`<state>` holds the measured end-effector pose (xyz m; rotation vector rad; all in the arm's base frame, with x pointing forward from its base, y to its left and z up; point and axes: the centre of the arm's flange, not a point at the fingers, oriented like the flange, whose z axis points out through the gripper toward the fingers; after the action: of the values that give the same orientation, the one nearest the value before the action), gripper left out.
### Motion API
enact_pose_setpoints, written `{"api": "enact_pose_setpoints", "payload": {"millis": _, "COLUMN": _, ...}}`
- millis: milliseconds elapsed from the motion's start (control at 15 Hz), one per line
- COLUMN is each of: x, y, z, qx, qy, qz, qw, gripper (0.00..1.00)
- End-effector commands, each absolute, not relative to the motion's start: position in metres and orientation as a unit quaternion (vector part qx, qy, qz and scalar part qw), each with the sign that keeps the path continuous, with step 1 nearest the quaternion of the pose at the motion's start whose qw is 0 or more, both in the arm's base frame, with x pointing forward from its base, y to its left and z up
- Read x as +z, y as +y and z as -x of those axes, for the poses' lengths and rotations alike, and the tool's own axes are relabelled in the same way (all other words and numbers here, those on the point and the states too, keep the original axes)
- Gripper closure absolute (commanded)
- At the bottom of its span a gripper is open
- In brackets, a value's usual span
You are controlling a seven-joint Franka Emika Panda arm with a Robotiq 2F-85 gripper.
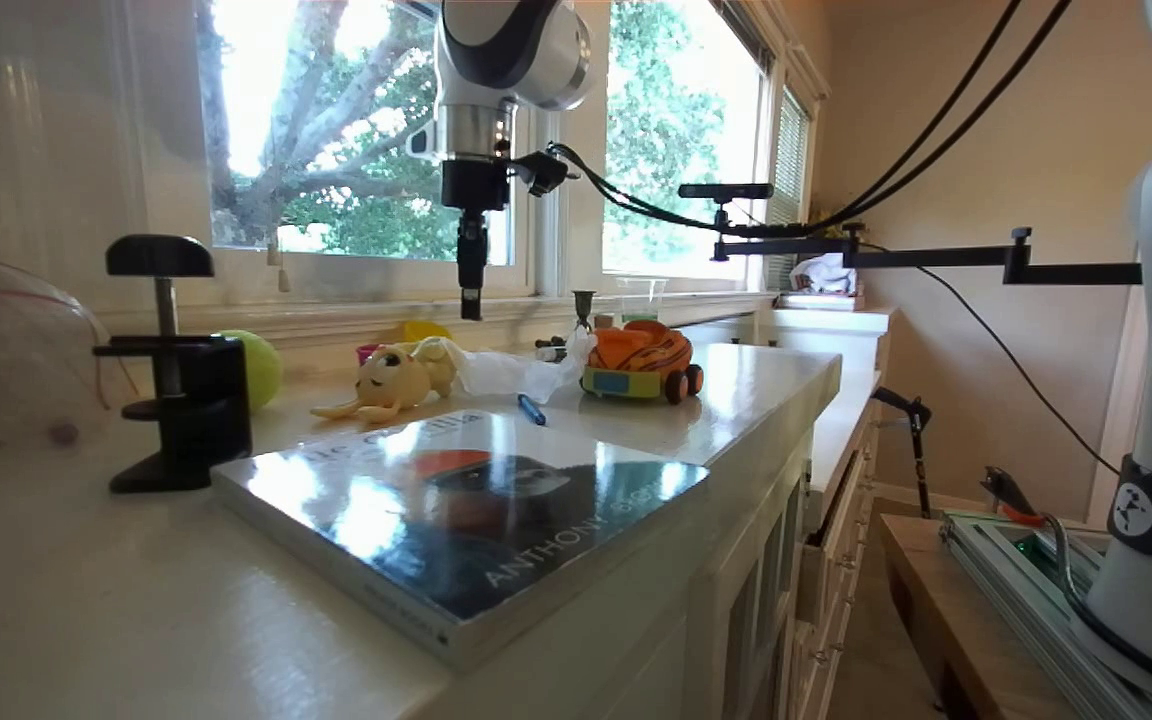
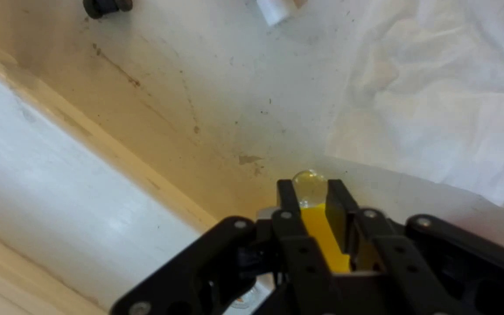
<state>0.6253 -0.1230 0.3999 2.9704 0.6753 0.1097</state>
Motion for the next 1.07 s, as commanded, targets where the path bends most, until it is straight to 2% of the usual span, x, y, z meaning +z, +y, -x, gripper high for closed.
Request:
{"api": "enact_pose_setpoints", "payload": {"millis": 0, "x": 0.399, "y": -0.121, "z": -0.641, "qx": 0.047, "qy": 0.239, "qz": -0.969, "qw": 0.041, "gripper": 0.93}}
{"api": "enact_pose_setpoints", "payload": {"millis": 1000, "x": 0.391, "y": -0.108, "z": -0.666, "qx": 0.057, "qy": 0.260, "qz": -0.963, "qw": 0.044, "gripper": 0.93}}
